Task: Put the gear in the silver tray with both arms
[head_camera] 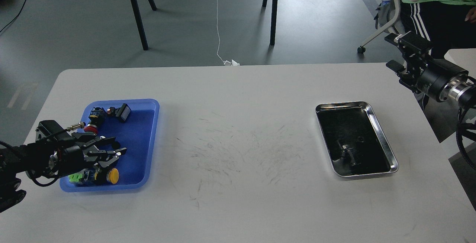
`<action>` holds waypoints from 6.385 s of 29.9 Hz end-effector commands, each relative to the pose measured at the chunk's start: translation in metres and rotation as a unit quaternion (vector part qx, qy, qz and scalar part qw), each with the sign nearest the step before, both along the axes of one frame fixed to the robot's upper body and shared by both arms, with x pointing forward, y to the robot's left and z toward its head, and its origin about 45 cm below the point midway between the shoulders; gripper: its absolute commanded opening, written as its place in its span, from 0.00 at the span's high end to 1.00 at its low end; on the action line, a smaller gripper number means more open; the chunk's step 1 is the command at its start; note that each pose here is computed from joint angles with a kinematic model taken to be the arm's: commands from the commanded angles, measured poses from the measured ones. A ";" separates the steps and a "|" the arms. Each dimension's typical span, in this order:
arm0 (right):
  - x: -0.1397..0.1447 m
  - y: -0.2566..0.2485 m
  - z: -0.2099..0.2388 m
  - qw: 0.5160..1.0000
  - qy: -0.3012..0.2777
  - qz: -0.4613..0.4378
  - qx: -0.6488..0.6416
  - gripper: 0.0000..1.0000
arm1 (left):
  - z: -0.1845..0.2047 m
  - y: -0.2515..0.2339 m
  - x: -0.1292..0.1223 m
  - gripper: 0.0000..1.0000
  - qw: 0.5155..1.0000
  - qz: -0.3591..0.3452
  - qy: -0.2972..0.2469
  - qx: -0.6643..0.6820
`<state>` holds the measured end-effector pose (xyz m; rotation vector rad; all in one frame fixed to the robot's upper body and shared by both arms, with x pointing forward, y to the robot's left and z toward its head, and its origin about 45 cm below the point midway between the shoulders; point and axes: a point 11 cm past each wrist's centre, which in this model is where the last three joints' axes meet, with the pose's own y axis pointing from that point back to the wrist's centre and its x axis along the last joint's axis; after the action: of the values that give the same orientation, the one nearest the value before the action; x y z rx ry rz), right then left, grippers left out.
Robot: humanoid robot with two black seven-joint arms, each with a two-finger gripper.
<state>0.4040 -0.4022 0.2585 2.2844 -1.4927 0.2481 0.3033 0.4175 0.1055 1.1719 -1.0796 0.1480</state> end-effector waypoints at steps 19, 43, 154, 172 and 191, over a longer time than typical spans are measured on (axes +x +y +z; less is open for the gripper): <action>-0.002 -0.006 0.000 1.000 0.001 -0.005 -0.004 0.08 | -0.010 -0.008 -0.004 0.74 1.000 -0.004 0.001 -0.009; -0.002 -0.006 0.000 1.000 0.001 -0.006 -0.004 0.08 | 0.019 -0.004 0.009 0.89 0.997 0.046 -0.028 -0.060; 0.019 0.006 0.009 0.997 -0.047 -0.052 0.013 0.07 | 0.058 -0.259 0.115 0.06 0.833 0.204 -0.050 -0.512; 0.018 0.013 0.008 0.999 -0.035 -0.033 0.014 0.06 | 0.167 -0.138 0.157 0.02 0.742 0.269 0.031 -0.613; -0.013 0.066 0.005 0.979 0.055 0.186 -0.067 0.03 | 0.173 0.006 0.126 0.02 0.646 0.401 -0.026 -0.649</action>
<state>0.3955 -0.3510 0.2625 2.4103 -1.0960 0.2502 0.4394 0.4077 0.2888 0.1488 -0.1905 1.3926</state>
